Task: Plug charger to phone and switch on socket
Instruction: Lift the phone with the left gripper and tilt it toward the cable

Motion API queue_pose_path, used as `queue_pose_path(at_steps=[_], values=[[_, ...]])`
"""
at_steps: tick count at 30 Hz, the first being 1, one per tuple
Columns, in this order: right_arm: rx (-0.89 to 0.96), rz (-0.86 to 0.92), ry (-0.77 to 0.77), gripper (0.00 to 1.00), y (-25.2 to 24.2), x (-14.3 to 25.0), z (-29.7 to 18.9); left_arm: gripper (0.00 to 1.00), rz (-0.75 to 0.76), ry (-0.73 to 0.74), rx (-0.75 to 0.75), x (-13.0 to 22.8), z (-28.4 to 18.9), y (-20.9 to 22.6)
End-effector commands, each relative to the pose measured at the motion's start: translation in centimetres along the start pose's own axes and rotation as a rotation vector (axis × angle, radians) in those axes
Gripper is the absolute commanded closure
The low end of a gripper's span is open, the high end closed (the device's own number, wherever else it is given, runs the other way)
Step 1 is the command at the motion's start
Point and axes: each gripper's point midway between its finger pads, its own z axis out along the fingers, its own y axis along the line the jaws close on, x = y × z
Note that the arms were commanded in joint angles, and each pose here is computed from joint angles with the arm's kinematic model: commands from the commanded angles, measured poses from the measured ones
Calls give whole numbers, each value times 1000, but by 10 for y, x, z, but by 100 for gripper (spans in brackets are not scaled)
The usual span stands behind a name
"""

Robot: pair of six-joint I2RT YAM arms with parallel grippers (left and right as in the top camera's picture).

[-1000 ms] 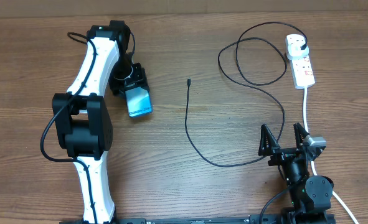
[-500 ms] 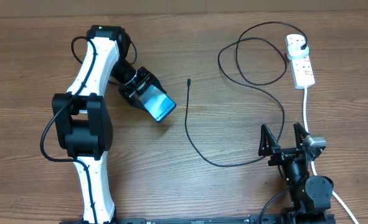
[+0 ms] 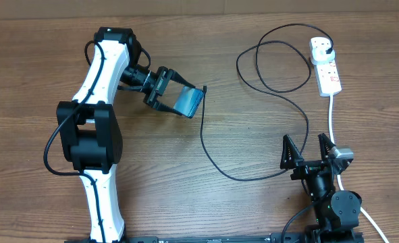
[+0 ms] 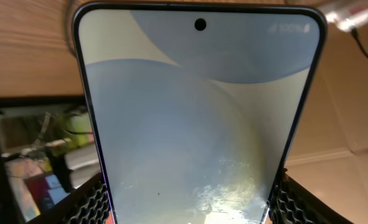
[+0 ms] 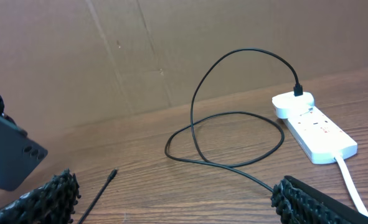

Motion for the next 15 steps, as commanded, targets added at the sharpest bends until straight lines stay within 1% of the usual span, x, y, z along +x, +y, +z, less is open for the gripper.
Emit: queue_pose_path(at_steps=[1,10,15], values=[[6,4,-6,0,-1,1,0,96,50,91,124,25,-8,-24],[6,4,-6,0,-1,1,0,96,50,92,131,25,-10,-25],[6,4,-6,0,-1,1,0,96,55,41,86,15,-8,-19]])
